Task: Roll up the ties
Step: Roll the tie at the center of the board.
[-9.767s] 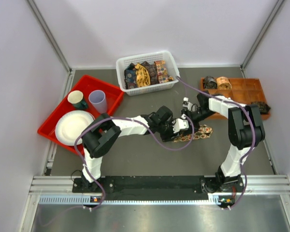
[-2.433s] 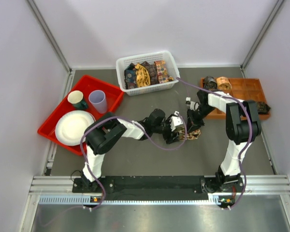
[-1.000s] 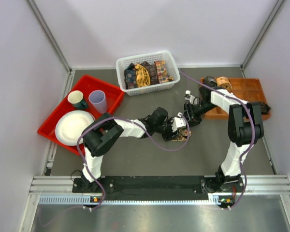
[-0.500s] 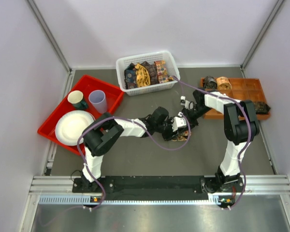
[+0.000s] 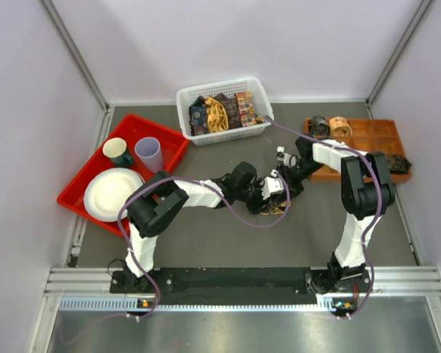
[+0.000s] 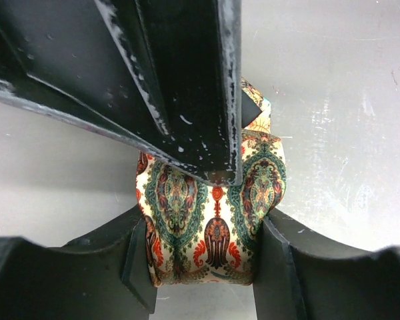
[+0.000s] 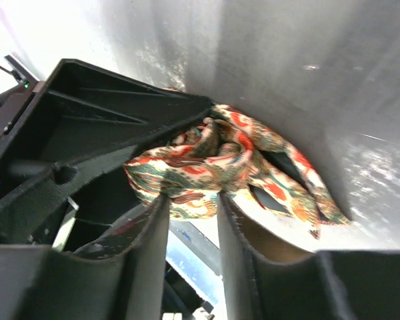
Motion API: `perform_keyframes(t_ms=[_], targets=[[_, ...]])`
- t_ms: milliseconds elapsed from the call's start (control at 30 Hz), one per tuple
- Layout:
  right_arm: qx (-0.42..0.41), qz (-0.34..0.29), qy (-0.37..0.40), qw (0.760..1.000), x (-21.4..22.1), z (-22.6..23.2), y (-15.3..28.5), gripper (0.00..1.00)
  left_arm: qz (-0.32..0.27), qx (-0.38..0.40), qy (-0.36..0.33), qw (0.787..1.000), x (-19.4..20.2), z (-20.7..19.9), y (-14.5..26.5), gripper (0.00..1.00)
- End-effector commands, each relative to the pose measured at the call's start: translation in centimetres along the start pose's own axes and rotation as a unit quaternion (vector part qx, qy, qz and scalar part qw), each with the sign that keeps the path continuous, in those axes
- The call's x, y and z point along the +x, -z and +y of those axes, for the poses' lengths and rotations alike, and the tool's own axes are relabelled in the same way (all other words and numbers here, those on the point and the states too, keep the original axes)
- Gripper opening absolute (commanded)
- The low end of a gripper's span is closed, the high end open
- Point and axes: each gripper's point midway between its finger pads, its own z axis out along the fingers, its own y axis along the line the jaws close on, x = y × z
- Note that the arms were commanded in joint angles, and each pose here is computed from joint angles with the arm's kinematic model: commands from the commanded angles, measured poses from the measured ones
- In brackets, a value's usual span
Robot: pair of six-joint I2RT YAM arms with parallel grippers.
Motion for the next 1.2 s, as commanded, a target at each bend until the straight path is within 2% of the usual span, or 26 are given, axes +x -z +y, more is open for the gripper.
perform_keyframes(t_ms=[0,67,200,333,400,433,467,567,633,767,933,1167], targets=[[-0.013,-0.029,0.019,0.999,-0.6,0.8,1.9,0.37,0.086,0.019,0.033,0.996,6.1,-1.9,-0.1,0.23],[-0.02,-0.034,0.018,0.999,-0.7,1.3,2.1,0.48,0.089,0.021,0.034,0.995,6.3,-2.1,-0.1,0.23],[-0.035,-0.023,0.008,0.999,-0.7,1.7,1.1,0.49,0.093,0.02,0.028,0.995,6.4,-2.0,-0.2,0.25],[-0.041,-0.002,0.004,0.999,-0.5,1.7,-0.5,0.45,0.096,0.019,0.025,0.995,6.4,-1.8,-0.3,0.28],[-0.021,0.004,0.005,1.0,-0.5,0.9,-0.9,0.25,0.096,0.018,0.025,0.995,6.3,-1.7,-0.3,0.31],[-0.01,0.006,0.008,1.0,-0.5,0.4,-1.1,0.15,0.094,0.019,0.026,0.995,6.2,-1.8,-0.3,0.36],[0.021,0.01,0.004,1.0,-0.4,-0.9,-1.3,0.0,0.092,0.021,0.029,0.995,6.1,-1.9,-0.3,0.4],[0.053,0.016,0.0,0.998,-0.3,-2.9,-1.5,0.0,0.076,0.02,0.037,0.996,4.9,-1.9,-0.1,0.51],[0.067,0.01,0.001,0.998,-0.5,-3.9,-1.5,0.0,0.063,0.024,0.039,0.997,4.1,-1.9,-0.1,0.55],[0.104,0.01,-0.006,0.994,-0.6,-5.9,-1.5,0.0,-0.001,0.036,0.029,0.999,1.8,-2.1,0.3,0.66],[0.134,0.001,-0.01,0.991,-0.8,-7.0,-1.1,0.0,-0.056,0.045,0.019,0.997,-0.8,-1.5,0.0,0.68],[0.17,-0.012,-0.011,0.985,-1.6,-7.7,-0.3,0.0,-0.101,0.055,0.008,0.993,-2.7,-1.3,-1.3,0.7]])
